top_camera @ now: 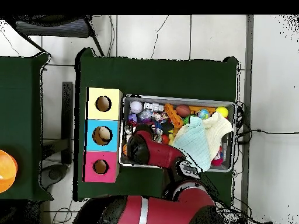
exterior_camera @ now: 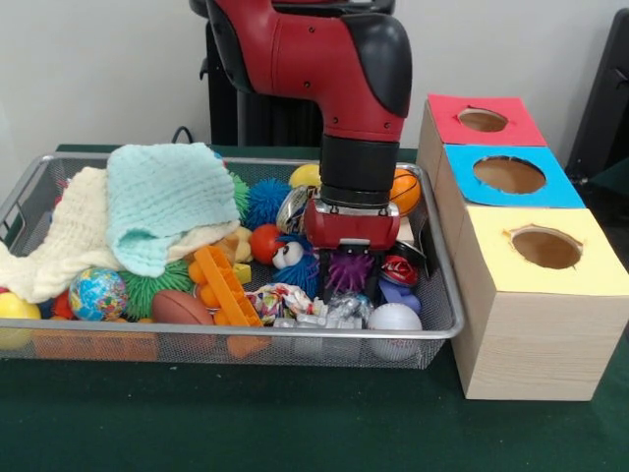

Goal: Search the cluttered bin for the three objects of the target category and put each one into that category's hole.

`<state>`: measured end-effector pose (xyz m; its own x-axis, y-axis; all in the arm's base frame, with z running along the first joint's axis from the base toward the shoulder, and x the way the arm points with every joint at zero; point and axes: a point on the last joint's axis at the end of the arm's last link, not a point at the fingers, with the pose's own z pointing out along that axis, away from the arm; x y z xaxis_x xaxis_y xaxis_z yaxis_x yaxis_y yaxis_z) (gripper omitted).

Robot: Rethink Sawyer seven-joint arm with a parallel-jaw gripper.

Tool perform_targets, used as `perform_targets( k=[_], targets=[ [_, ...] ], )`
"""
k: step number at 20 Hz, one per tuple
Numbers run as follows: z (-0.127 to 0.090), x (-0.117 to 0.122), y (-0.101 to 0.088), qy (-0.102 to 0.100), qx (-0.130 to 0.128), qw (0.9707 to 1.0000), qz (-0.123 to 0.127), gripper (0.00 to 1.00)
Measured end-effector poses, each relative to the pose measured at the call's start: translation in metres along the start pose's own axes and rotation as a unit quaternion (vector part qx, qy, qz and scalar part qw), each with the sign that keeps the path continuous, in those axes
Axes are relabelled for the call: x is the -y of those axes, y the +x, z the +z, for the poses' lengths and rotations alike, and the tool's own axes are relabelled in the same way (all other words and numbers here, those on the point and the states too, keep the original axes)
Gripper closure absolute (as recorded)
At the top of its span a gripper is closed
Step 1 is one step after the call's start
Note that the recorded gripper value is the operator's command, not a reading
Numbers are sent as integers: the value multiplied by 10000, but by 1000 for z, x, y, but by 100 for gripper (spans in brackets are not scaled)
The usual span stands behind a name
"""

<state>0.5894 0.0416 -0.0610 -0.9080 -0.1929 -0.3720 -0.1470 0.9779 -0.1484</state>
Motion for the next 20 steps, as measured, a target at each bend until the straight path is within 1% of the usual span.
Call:
perform_targets(
  k=[2,4,8,9,11,12,14,16,19,20],
  targets=[
    [0,-1,3,31,150,9998,-131,0],
    [0,-1,5,62,242,9995,-179,0],
    [-2,-5,11,251,590,9977,-229,0],
    [-5,-7,12,347,759,9962,-267,0],
    [-7,-9,13,436,915,9943,-319,0],
    [-12,-13,12,517,1101,9918,-386,0],
    [-20,-20,9,680,1470,9854,-521,0],
    [-23,-27,7,714,1602,9828,-579,0],
    [-27,-43,3,712,1735,9799,-673,0],
    [-27,-47,4,699,1736,9799,-691,0]
  ],
)
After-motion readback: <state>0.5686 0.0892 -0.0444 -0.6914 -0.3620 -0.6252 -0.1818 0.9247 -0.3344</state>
